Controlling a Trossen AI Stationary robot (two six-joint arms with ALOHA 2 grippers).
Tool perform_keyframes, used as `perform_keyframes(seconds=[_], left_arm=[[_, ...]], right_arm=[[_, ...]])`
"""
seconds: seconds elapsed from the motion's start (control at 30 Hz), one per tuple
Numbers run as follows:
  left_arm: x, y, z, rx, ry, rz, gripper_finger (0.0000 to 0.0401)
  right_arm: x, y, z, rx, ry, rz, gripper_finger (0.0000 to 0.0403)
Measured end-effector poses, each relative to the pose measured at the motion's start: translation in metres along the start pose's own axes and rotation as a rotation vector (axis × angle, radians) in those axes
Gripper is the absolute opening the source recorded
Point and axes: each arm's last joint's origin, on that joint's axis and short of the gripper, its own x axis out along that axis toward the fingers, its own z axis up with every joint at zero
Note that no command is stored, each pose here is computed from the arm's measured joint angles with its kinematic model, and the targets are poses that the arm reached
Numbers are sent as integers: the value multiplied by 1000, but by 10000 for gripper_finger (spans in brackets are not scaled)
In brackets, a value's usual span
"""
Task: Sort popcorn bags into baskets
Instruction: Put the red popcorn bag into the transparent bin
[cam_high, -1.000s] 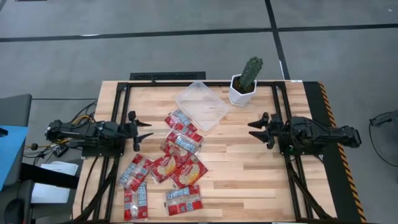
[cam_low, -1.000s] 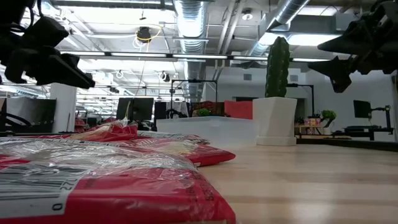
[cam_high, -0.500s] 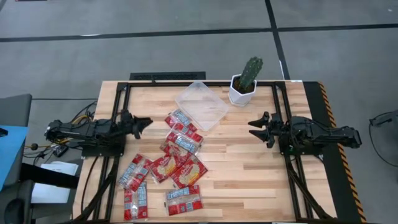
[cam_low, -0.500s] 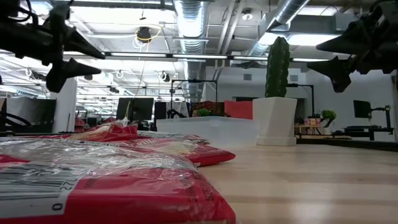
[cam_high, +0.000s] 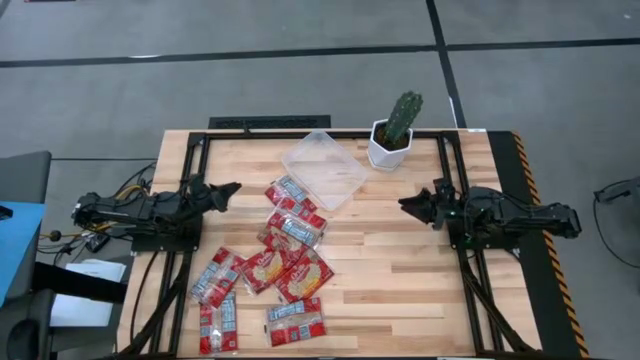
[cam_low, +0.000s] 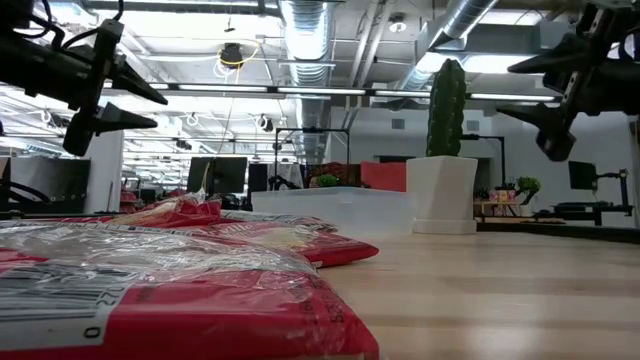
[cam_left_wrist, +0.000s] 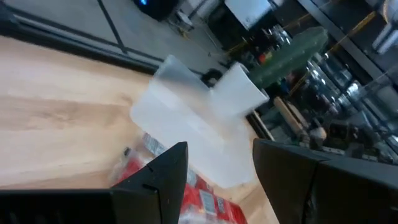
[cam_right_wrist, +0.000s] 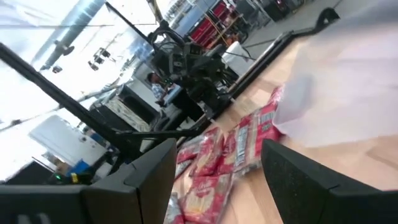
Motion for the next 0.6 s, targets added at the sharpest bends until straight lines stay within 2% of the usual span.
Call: perform_keyframes(seconds=[0.1, 0.23, 0.3, 0.37, 0.47, 0.57, 0.6], left_arm=[[0, -5, 2, -101, 17, -61, 171], [3, -21, -2, -183, 219, -294, 171], [6, -30, -3, -212, 315, -331, 171], [10, -42, -3, -216, 400, -316, 171], [20, -62, -6, -162, 563, -255, 171], [31, -81, -10, -62, 738, -137, 171], [35, -87, -12, 4, 786, -86, 171]], right_arm=[[0, -1, 1, 38, -29, -22, 260], [0, -2, 2, 19, -37, -30, 260], [0, -2, 3, 15, -40, -33, 260], [0, -2, 2, 13, -38, -34, 260], [0, -3, 2, -20, -27, -42, 260], [0, -4, 1, -64, -22, -47, 260], [0, -4, 1, -80, -22, -48, 260]])
